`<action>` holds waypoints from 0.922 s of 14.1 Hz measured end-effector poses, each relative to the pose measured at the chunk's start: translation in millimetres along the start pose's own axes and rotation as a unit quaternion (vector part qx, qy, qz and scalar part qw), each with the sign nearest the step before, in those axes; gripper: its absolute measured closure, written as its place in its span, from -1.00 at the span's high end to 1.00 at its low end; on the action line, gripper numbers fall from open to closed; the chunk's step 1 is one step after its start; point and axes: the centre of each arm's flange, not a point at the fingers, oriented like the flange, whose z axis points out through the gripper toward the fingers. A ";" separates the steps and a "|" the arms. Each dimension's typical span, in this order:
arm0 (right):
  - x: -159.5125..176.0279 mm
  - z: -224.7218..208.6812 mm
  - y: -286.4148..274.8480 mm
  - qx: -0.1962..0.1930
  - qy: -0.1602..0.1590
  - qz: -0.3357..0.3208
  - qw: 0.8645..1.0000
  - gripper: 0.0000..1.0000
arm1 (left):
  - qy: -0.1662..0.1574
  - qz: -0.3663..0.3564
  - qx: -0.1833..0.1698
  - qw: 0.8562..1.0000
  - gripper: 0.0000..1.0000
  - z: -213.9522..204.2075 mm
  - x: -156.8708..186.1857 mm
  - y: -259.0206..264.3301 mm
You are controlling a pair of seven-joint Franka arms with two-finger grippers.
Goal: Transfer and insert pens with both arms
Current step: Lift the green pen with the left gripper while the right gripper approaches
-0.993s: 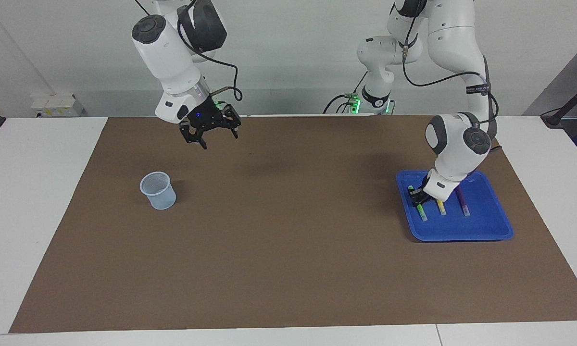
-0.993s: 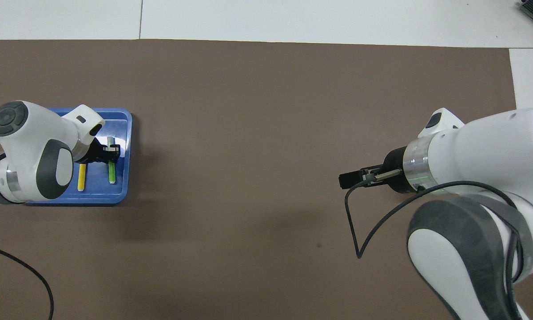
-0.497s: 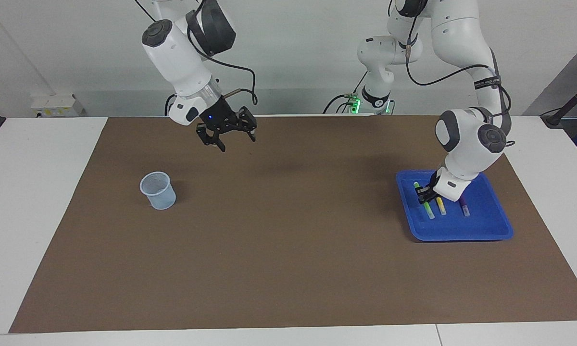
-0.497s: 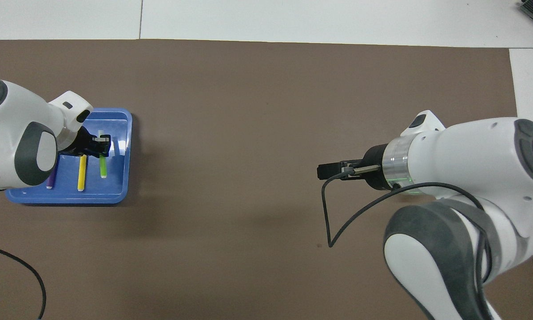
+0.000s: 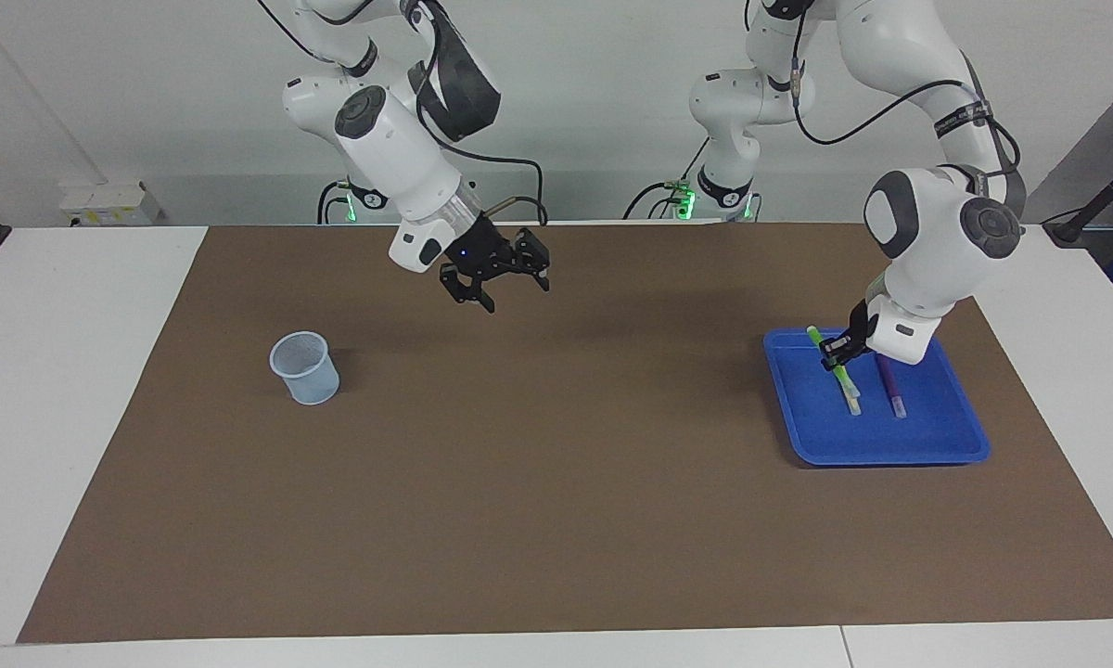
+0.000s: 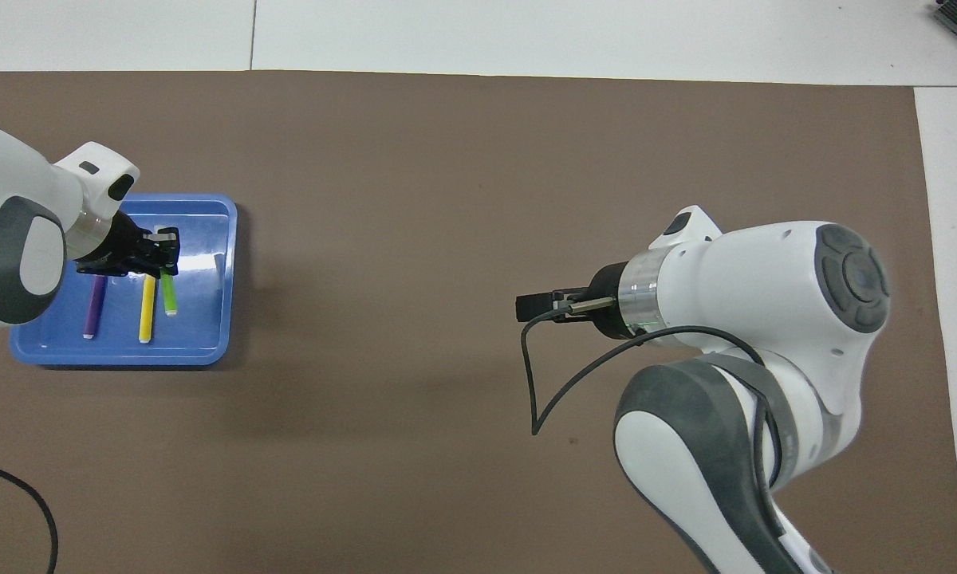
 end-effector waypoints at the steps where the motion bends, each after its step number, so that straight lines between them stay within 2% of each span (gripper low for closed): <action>1: -1.2 4.4 -4.2 0.006 0.001 0.015 1.000 1.00 | -0.003 -0.032 -0.009 0.999 -0.67 -13.2 -6.3 1.0; 3: -8.6 11.4 -21.5 0.036 0.001 0.064 0.997 1.00 | -0.009 -0.101 -0.036 0.994 -0.67 -36.2 -19.5 4.0; 5: -18.1 16.7 -43.7 0.065 0.008 0.120 0.991 1.00 | -0.016 -0.175 -0.060 0.983 -0.67 -51.9 -29.3 8.4; 8: -32.9 25.3 -70.4 0.080 0.018 0.171 0.982 1.00 | -0.028 -0.263 -0.092 0.960 -0.67 -70.2 -41.4 17.8; 11: -35.8 28.5 -74.7 0.113 0.003 0.227 0.967 1.00 | -0.048 -0.332 -0.124 0.934 -0.67 -91.3 -59.9 30.2; 13: -36.2 28.1 -77.7 0.129 0.006 0.241 0.962 1.00 | -0.065 -0.369 -0.138 0.917 -0.67 -99.5 -74.3 41.1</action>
